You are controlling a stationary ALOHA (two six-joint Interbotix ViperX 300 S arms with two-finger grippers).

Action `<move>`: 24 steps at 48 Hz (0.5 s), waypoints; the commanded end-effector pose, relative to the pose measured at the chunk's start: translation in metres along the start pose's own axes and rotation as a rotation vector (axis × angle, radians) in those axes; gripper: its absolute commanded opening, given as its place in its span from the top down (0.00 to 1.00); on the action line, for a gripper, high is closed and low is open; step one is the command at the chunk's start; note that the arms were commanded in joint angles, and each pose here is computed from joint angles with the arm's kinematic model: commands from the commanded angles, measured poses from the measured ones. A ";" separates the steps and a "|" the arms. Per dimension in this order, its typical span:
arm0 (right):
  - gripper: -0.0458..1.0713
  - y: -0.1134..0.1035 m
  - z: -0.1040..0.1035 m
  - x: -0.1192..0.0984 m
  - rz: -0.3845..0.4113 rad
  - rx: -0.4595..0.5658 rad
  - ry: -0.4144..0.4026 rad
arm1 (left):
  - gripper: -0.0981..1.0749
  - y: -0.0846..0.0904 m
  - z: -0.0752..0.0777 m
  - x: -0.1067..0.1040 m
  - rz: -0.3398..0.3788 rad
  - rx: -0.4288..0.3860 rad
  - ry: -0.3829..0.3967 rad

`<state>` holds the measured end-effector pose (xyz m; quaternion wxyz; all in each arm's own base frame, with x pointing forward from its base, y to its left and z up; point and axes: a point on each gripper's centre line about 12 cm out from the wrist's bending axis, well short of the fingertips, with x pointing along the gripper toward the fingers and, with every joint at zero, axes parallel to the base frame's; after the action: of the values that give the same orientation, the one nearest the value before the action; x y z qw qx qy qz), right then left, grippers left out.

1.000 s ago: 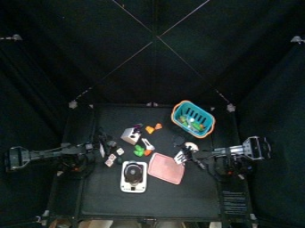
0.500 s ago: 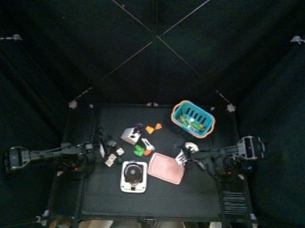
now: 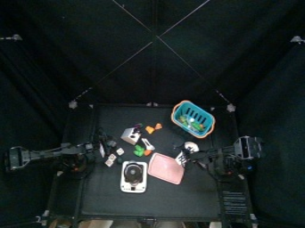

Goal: Grab pan

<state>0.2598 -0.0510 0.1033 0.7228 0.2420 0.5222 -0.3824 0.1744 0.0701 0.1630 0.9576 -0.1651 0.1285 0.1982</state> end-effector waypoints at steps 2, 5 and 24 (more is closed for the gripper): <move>0.52 0.003 0.007 -0.008 0.011 0.009 -0.021 | 0.03 -0.001 0.006 0.002 -0.002 0.001 -0.017; 0.55 0.004 0.008 -0.010 0.008 0.009 -0.024 | 0.03 -0.001 0.006 0.002 -0.003 0.001 -0.018; 0.60 0.026 0.027 -0.032 0.037 0.007 -0.071 | 0.03 -0.001 0.006 0.002 -0.002 0.001 -0.017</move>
<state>0.2810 -0.0481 0.1246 0.7302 0.2363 0.5103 -0.3880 0.1744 0.0701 0.1630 0.9576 -0.1651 0.1285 0.1982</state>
